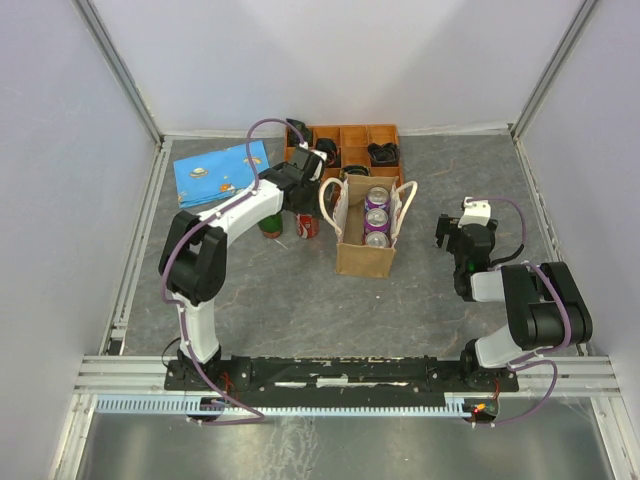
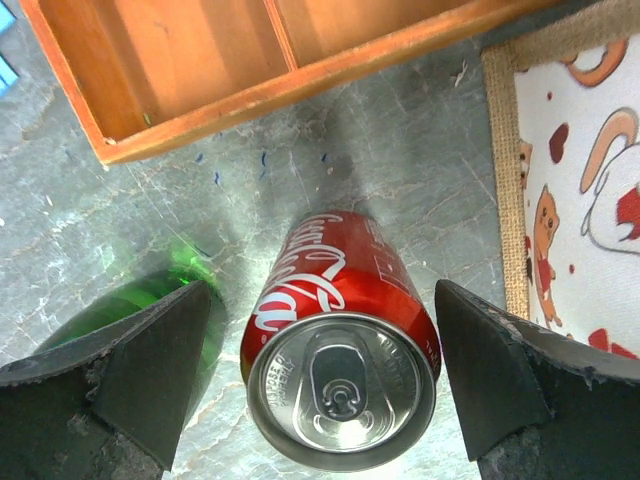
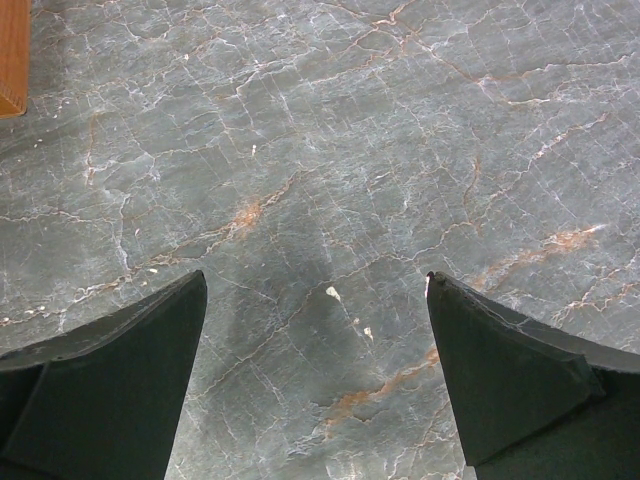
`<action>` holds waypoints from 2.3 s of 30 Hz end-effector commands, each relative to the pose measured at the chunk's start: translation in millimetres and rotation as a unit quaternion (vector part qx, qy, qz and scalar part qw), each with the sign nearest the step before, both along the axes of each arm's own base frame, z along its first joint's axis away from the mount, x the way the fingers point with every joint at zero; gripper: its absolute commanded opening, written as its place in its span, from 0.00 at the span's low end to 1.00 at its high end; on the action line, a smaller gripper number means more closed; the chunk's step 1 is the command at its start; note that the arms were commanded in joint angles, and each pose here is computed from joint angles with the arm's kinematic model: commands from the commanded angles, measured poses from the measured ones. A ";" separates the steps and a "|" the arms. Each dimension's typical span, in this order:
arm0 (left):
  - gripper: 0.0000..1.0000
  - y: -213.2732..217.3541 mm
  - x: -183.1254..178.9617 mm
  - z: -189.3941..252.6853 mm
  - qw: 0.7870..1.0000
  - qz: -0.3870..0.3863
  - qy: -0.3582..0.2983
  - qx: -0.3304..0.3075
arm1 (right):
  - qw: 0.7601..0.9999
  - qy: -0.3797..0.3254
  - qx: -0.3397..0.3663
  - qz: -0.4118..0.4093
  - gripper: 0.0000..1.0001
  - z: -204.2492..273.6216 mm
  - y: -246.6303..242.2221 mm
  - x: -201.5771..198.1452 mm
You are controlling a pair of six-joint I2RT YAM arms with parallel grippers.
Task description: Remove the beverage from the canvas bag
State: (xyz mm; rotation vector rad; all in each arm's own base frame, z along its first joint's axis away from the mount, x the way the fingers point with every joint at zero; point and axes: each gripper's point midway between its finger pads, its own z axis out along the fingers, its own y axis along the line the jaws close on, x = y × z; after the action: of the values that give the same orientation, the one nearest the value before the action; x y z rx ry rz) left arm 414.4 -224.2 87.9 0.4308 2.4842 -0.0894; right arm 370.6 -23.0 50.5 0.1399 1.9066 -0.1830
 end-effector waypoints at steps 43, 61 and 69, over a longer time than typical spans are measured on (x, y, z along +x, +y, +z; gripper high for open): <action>0.99 -162.1 -59.4 124.5 0.980 -0.135 -0.114 -0.091 | 0.999 -0.035 0.005 0.002 0.99 21.1 0.9 13.1; 0.99 -172.8 -103.6 73.1 0.991 -0.065 -0.060 -0.101 | 0.999 -0.034 0.005 0.003 0.99 20.5 1.2 12.8; 0.99 -174.7 -109.8 63.1 0.992 -0.054 -0.047 -0.105 | 0.999 -0.035 0.004 0.003 0.99 21.0 1.1 13.0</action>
State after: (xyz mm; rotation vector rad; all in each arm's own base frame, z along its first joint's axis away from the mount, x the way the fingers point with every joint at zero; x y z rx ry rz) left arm 306.5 -391.4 135.7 0.5527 2.3554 -0.3013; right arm 370.6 -22.9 50.4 0.1396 1.9066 -0.1826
